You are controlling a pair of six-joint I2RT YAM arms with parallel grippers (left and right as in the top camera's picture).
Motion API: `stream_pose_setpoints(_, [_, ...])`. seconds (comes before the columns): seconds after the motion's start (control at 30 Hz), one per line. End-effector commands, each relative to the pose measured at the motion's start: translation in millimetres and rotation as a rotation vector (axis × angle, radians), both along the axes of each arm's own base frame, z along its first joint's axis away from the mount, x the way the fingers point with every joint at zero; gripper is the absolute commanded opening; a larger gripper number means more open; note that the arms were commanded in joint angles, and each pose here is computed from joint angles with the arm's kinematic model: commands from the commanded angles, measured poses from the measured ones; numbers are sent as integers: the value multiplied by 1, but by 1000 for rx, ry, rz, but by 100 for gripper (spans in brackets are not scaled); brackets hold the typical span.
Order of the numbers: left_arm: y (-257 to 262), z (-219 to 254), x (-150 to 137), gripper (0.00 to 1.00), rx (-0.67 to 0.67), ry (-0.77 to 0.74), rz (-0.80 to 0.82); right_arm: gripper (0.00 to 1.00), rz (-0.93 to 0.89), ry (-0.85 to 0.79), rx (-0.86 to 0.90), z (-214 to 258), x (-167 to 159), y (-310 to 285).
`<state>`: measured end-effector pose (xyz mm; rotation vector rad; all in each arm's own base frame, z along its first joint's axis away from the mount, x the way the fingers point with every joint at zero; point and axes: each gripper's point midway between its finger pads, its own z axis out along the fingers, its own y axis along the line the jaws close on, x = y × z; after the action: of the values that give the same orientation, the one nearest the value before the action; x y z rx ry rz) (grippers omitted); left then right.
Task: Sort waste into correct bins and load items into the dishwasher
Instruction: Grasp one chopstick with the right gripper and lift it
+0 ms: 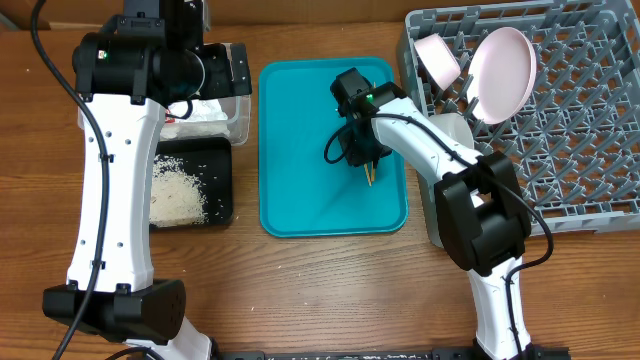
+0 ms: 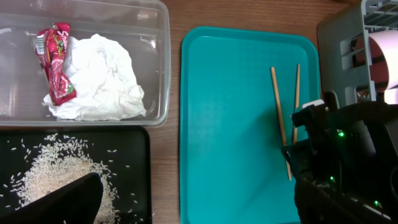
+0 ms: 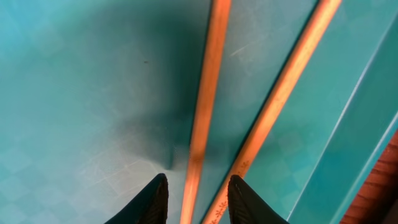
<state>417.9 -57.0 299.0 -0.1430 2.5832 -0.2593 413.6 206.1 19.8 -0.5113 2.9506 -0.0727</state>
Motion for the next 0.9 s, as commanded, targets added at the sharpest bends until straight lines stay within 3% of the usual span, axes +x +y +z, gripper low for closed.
stream_pose_setpoints(0.0, [0,6,-1,100,1,-17,6,34,-2,19,11,-6,-2,2])
stream_pose_setpoints(0.3, [0,6,-1,100,1,-17,6,31,1,99,5,-25,-16,2])
stream_pose_setpoints(0.37, [0,6,-1,100,1,-17,6,24,3,111,11,-25,-19,3])
stream_pose_setpoints(0.4, [0,6,-1,100,1,-17,6,14,1,116,12,-25,-20,3])
stream_pose_setpoints(0.47, [0,6,-1,100,1,-17,6,4,-22,121,10,-25,-22,2])
stream_pose_setpoints(0.7, [0,6,-1,100,1,-17,6,4,-46,127,15,-18,-22,3])
stream_pose_setpoints(0.87, [0,6,-1,100,1,-17,6,4,-38,94,68,30,-14,12])
